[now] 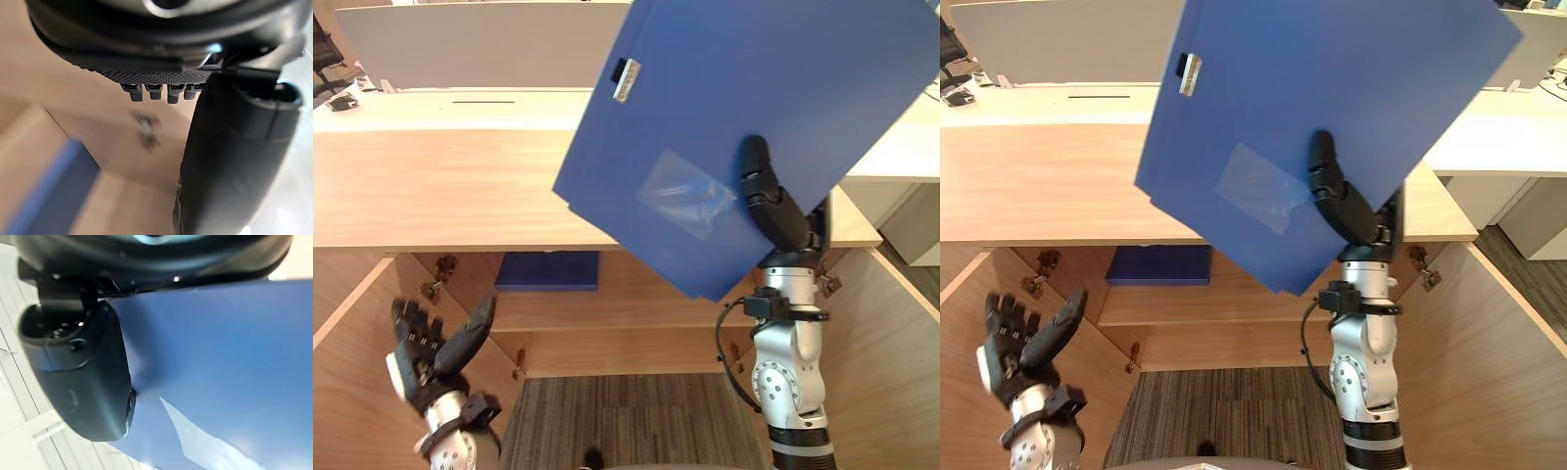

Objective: Walk over to the cabinet, pick up the folder, carry it to the office cabinet, place the folder inside the office cabinet, then close the office cabinet door

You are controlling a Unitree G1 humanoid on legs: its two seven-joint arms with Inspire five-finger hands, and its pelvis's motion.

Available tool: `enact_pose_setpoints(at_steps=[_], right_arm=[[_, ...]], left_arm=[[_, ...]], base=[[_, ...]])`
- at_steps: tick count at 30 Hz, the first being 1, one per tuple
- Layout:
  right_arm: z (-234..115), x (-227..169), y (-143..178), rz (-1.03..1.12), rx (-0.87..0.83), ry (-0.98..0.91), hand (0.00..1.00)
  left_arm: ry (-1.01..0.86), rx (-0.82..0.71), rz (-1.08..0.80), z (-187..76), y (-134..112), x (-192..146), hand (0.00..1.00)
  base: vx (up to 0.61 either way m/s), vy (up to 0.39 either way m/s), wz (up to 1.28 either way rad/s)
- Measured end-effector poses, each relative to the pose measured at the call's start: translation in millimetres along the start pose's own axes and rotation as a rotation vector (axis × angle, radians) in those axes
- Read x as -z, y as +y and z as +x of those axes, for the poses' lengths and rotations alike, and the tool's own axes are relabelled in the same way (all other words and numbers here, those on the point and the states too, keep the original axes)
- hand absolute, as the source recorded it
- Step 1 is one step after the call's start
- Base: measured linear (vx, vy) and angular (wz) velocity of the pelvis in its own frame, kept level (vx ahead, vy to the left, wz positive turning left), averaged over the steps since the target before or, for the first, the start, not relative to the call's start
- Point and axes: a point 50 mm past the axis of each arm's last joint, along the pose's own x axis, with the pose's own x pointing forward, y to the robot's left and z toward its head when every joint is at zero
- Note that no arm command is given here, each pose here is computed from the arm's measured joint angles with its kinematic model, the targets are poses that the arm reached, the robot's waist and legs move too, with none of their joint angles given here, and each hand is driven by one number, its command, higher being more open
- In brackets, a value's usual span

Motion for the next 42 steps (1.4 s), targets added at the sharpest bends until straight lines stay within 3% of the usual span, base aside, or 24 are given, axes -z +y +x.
enact_pose_setpoints(at_steps=[7, 9, 11, 13, 18, 23, 27, 31, 37, 42], right_arm=[[-25.4, 50.5, 35.0, -0.095, -0.294, 0.289, 0.0], [-32.6, 76.9, 46.9, -0.153, -0.417, 0.408, 0.0], [-29.4, 89.7, 53.5, -0.216, -0.494, 0.447, 0.0], [-17.9, 104.4, 63.2, -0.338, -0.604, 0.466, 0.0], [-9.9, 104.6, 71.4, -0.488, -0.707, 0.414, 0.0], [12.3, 101.8, 63.4, -0.545, -0.608, 0.378, 0.0], [44.4, 81.8, 41.0, -0.435, -0.333, 0.301, 0.0], [89.2, 44.6, 18.7, -0.221, -0.041, 0.146, 0.0], [140.6, -6.3, 13.4, -0.043, 0.154, -0.08, 0.0], [172.0, -13.0, 0.6, 0.163, 0.331, -0.069, 0.0]], left_arm=[[0.434, 0.022, 0.21, -23.8, 22.4, 87.4, 1.0], [0.559, 0.103, 0.305, -27.7, 18.5, 111.0, 1.0], [0.595, 0.167, 0.351, -23.6, 10.0, 118.9, 1.0], [0.579, 0.219, 0.393, -1.4, -2.1, 117.0, 1.0], [0.543, 0.285, 0.426, 13.4, -20.5, 112.7, 1.0], [0.43, 0.374, 0.381, 32.2, -62.6, 96.8, 1.0], [0.312, 0.431, 0.324, 44.7, -93.1, 74.4, 1.0], [0.231, 0.451, 0.268, 48.6, -108.2, 57.7, 1.0], [0.159, 0.444, 0.183, 50.1, -120.6, 40.6, 1.0], [0.133, 0.471, 0.121, 44.1, -140.3, 34.0, 1.0]], base=[[0.0, 0.0, 0.0], [-0.03, 0.003, 0.0], [-0.11, 0.008, 0.01], [-0.14, 0.012, -0.05], [-0.2, 0.023, -0.07], [-0.16, 0.009, 0.0], [-0.1, -0.017, 0.06], [-0.08, -0.045, 0.07], [-0.04, -0.071, -0.01], [-0.03, -0.07, -0.01]])
